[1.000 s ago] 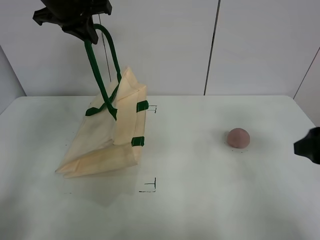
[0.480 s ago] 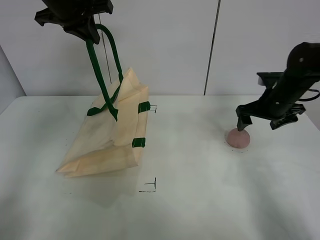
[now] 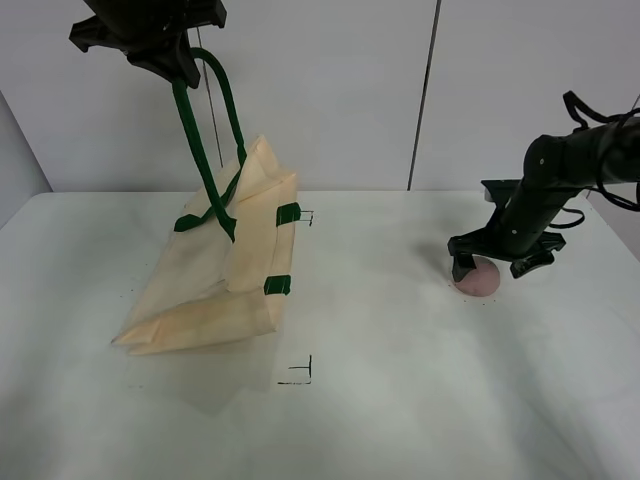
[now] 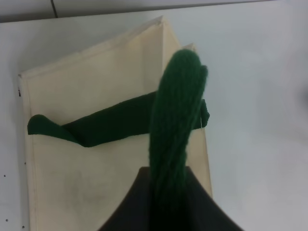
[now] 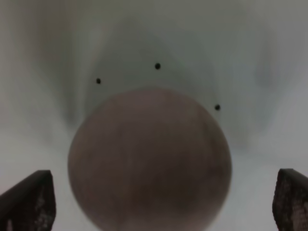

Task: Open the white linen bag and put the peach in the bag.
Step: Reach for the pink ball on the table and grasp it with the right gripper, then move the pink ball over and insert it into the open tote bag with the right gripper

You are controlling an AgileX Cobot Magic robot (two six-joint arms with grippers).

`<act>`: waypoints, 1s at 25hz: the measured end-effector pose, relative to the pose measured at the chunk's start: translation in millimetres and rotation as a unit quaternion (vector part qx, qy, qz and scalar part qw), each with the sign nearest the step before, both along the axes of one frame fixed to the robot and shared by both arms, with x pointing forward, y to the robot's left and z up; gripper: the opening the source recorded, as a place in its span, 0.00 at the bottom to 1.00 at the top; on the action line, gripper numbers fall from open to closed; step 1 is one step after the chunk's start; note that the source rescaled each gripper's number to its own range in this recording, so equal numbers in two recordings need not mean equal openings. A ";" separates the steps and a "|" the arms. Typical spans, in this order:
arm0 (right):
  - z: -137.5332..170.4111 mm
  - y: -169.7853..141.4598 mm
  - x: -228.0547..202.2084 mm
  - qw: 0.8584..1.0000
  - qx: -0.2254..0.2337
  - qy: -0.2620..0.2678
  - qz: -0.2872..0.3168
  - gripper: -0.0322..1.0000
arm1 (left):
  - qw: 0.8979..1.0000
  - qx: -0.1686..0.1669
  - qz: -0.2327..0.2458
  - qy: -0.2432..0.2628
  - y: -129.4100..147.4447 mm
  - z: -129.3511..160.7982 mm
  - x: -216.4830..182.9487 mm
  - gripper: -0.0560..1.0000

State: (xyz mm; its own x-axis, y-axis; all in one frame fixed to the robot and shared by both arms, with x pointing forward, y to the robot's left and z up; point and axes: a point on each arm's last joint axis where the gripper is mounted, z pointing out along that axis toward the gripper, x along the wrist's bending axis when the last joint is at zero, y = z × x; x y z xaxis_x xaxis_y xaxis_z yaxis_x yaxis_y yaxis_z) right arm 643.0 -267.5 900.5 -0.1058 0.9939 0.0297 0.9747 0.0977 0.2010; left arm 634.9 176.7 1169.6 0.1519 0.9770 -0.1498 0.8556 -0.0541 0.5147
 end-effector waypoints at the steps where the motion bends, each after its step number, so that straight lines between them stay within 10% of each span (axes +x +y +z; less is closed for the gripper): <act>1: -3.8 0.3 0.5 1.000 0.001 0.002 0.001 0.99 | 1.000 0.000 0.000 0.000 0.0 0.0 0.0 0.05; 5: -10.6 0.9 0.8 1.000 0.004 0.008 0.000 0.78 | 1.000 0.000 0.000 0.000 0.0 0.0 0.0 0.05; 9: -9.5 1.4 2.1 1.000 0.007 0.003 -0.002 0.17 | 1.000 0.000 0.000 0.000 0.0 0.0 0.0 0.05; 11: -4.2 1.9 3.3 1.000 0.011 -0.003 -0.004 0.03 | 1.000 0.000 0.000 0.000 0.0 0.0 0.0 0.05; 25: 136.1 80.0 20.1 0.964 0.213 -0.118 0.110 0.03 | 1.000 0.001 -0.002 -0.001 0.0 0.0 0.0 0.05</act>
State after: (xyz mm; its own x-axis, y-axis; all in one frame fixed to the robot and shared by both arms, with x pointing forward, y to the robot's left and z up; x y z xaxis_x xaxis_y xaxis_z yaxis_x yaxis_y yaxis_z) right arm 663.1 -187.5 1036.7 -0.3660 0.8498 0.3794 0.8619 0.1557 0.4826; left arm 634.9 176.7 1169.6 0.1563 0.9767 -0.1471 0.8548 -0.0592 0.5155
